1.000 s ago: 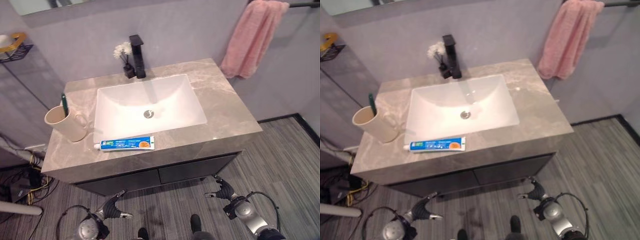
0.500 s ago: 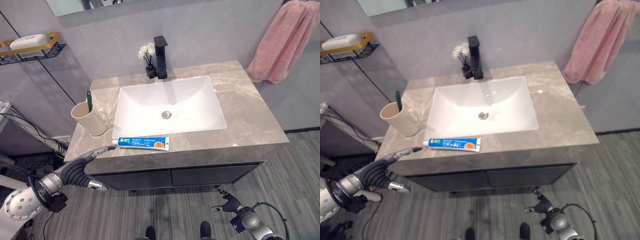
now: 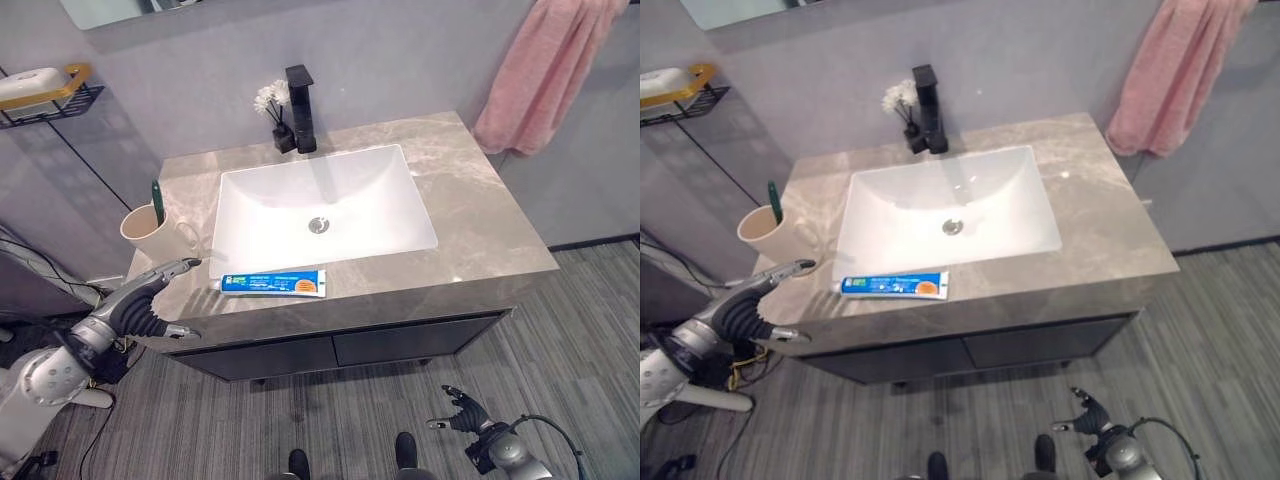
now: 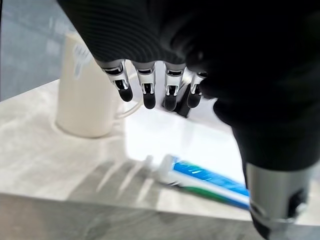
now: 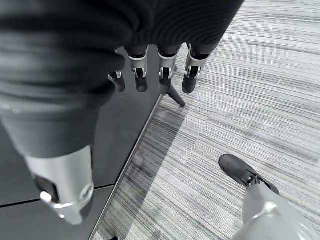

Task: Put brush and paste in cup on sink, flatten towel.

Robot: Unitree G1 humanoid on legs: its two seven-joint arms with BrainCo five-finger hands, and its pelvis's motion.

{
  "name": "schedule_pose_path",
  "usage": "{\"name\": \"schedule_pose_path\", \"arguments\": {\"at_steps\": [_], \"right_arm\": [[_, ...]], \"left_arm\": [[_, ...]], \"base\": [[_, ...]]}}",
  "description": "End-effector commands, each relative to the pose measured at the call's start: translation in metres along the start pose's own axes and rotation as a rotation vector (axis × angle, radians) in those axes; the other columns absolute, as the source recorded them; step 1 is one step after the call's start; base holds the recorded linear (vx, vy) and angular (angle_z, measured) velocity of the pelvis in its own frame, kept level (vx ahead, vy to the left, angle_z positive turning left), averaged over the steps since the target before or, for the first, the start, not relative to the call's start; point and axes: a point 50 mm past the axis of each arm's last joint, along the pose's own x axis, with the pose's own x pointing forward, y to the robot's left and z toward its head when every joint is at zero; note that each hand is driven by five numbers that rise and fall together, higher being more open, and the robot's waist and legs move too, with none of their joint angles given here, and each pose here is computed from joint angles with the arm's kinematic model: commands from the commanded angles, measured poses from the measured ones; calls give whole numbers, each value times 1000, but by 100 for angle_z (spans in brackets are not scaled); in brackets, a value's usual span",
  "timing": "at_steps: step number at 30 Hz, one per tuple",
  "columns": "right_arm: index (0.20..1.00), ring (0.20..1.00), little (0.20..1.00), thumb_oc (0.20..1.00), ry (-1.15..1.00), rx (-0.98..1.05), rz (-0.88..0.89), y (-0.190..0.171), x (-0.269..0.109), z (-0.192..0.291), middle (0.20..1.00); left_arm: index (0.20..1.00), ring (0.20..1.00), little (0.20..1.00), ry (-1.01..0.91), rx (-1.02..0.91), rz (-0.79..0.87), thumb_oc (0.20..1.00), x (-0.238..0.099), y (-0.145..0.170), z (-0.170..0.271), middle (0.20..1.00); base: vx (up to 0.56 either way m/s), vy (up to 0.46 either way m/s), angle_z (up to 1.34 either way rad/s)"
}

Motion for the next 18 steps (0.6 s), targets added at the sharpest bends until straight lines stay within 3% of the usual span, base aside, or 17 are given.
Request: {"name": "schedule_pose_path", "arguments": {"at_steps": [1,11,18], "right_arm": [[1000,1000,1000,1000,-108,12,-44,-10,7,28,1000],[1000,1000,1000,1000,-107,2,-59,-12,6,28,1000],[1000,1000,1000,1000,-97,3,-48,-8,4,24,1000]], "left_arm": [[1000,1000,1000,-19,-17,141,1000,16,13,0,1000],[1000,1000,1000,32,-44,116,1000,35,-14,-9,1000],[1000,1000,1000,39,-37,121,1000,34,-12,-10,1000]], "base": [[-5,27,-20],[9,25,-10],[22,14,-6]]}}
